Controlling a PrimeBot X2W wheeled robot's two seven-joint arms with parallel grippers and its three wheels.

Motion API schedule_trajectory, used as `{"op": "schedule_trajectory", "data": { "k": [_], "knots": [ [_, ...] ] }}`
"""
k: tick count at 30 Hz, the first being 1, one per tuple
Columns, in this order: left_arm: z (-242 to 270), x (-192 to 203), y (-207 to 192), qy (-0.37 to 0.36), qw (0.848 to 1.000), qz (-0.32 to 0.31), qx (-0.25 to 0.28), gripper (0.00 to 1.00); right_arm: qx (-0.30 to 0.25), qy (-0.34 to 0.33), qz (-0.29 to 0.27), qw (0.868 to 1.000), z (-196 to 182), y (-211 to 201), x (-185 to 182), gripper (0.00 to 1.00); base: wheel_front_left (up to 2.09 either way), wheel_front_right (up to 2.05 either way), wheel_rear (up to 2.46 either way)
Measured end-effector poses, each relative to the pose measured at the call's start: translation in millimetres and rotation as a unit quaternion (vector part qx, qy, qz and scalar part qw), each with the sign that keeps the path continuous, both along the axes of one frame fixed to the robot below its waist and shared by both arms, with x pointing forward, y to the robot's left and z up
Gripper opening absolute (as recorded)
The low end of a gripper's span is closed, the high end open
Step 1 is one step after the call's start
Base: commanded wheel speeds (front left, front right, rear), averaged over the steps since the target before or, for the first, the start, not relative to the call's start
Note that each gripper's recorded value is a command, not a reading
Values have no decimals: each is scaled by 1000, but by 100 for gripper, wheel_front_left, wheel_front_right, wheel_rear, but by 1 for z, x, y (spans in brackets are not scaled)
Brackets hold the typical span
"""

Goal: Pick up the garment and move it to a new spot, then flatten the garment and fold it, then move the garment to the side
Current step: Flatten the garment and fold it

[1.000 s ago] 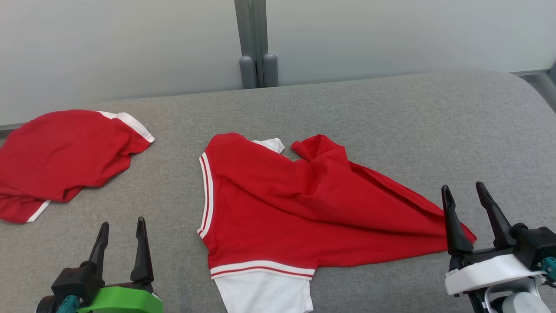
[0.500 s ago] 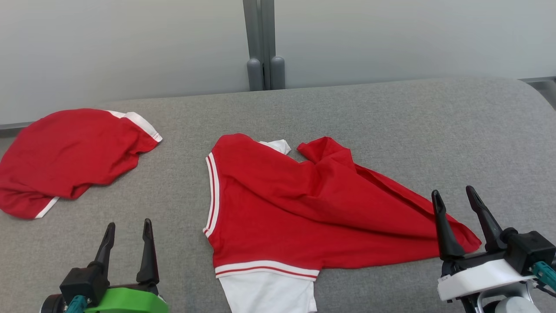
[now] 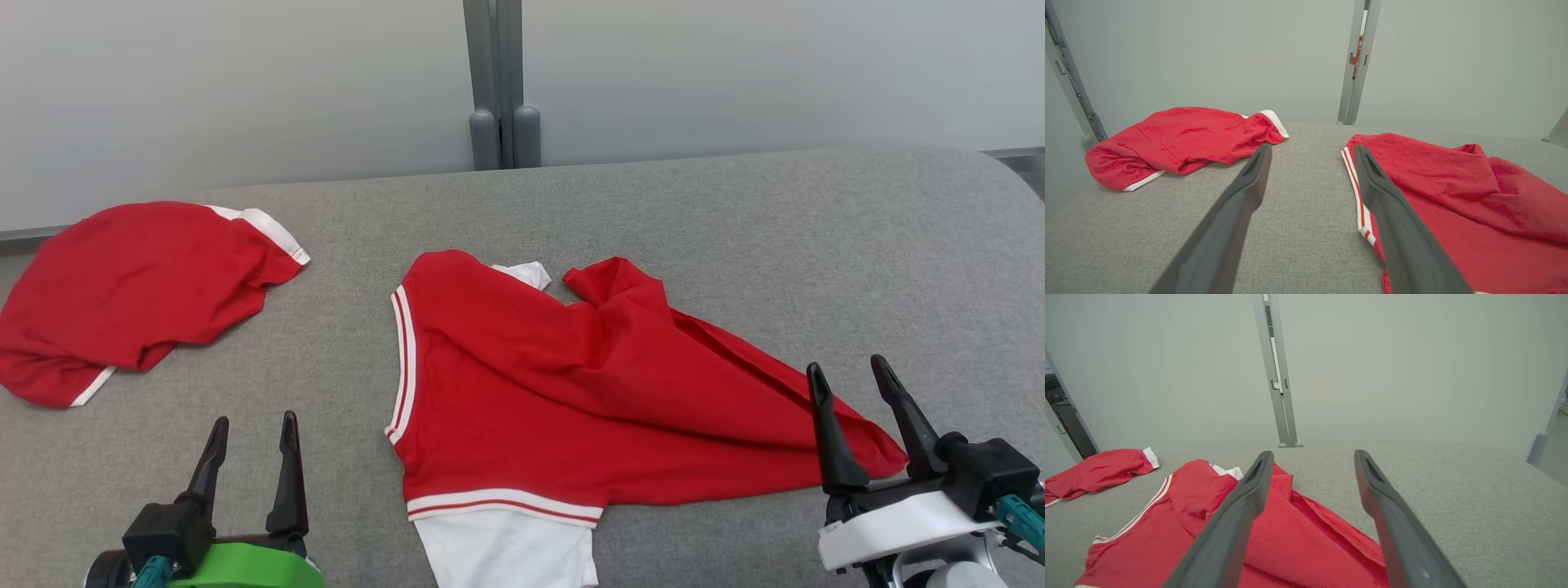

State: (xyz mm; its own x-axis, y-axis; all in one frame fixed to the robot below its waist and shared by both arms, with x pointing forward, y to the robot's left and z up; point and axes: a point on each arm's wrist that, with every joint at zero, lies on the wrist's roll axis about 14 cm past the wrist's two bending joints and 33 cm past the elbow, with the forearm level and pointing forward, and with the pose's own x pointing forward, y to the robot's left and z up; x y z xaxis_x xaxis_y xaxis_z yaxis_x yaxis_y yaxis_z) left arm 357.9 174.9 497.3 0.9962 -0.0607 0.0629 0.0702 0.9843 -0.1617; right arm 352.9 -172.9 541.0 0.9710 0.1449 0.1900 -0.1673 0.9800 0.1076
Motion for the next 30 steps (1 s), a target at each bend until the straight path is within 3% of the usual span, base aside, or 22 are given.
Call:
{"op": "schedule_trajectory", "data": {
  "k": [30],
  "knots": [
    [-1, -1, -1, 2, 1000, -3, 0, 100, -3, 13, -1, 1000, -8, -1, -1, 100, 0, 0, 0]
  ]
}}
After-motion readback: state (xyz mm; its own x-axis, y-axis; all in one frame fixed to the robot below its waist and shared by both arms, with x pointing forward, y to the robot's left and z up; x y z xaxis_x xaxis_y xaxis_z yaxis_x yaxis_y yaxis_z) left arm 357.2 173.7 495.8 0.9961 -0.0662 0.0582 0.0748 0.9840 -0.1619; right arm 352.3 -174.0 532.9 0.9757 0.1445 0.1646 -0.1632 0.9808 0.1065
